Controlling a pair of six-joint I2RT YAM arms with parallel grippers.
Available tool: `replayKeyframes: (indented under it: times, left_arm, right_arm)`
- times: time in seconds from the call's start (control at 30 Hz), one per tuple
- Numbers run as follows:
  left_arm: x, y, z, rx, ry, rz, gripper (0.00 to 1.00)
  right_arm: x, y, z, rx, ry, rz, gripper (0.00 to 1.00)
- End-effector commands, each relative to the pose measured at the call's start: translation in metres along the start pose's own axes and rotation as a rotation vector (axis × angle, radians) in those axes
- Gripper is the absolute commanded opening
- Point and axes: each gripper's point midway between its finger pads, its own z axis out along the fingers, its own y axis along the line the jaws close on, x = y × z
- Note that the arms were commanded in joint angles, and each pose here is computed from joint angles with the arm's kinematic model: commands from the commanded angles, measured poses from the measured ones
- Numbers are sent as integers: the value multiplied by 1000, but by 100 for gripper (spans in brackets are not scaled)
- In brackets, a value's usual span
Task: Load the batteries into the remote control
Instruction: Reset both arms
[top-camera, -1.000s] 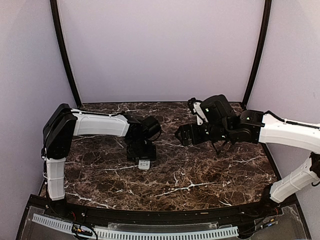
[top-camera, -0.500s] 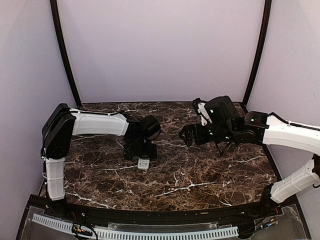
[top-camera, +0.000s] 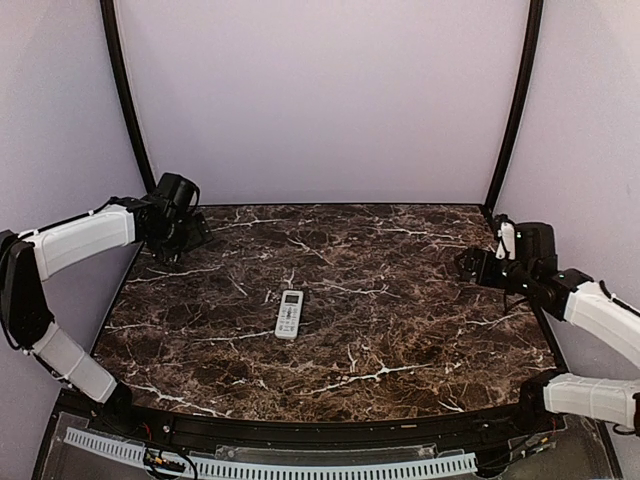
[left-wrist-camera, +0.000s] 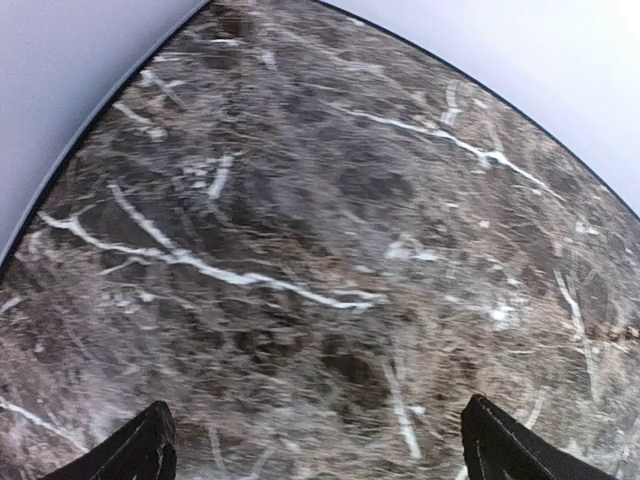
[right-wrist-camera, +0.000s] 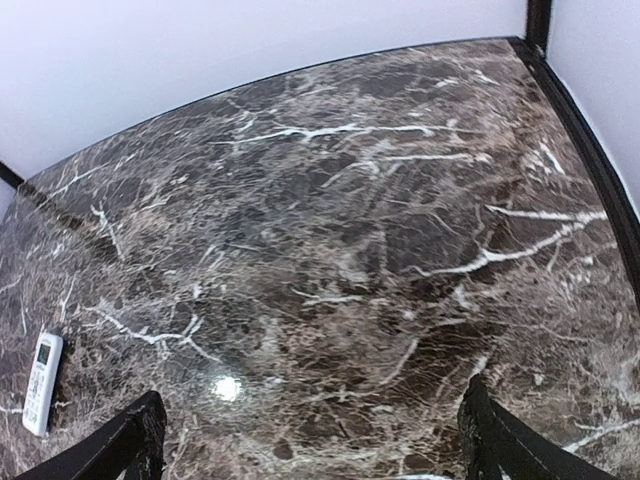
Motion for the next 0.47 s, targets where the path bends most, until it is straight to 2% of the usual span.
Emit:
replayKeyframes:
  times: [0.0, 0.1, 0.27, 0.33, 0.43]
  left_arm:
    - [-11, 67, -6, -144, -167, -1, 99]
    - [-28, 98, -30, -189, -373, -56, 99]
    - [-40, 118, -49, -132, -674, -26, 99]
    - [-42, 121, -54, -141, -720, 21, 99]
    - [-42, 119, -50, -175, -699, 92, 99]
  right_arm:
    - [6, -19, 0, -129, -63, 131, 99]
    - [10, -40, 1, -78, -107, 189, 99]
    - [10, -56, 6, -3, -138, 228, 99]
    - [8, -56, 7, -2, -148, 226, 99]
    - [3, -50, 5, -35, -171, 204, 99]
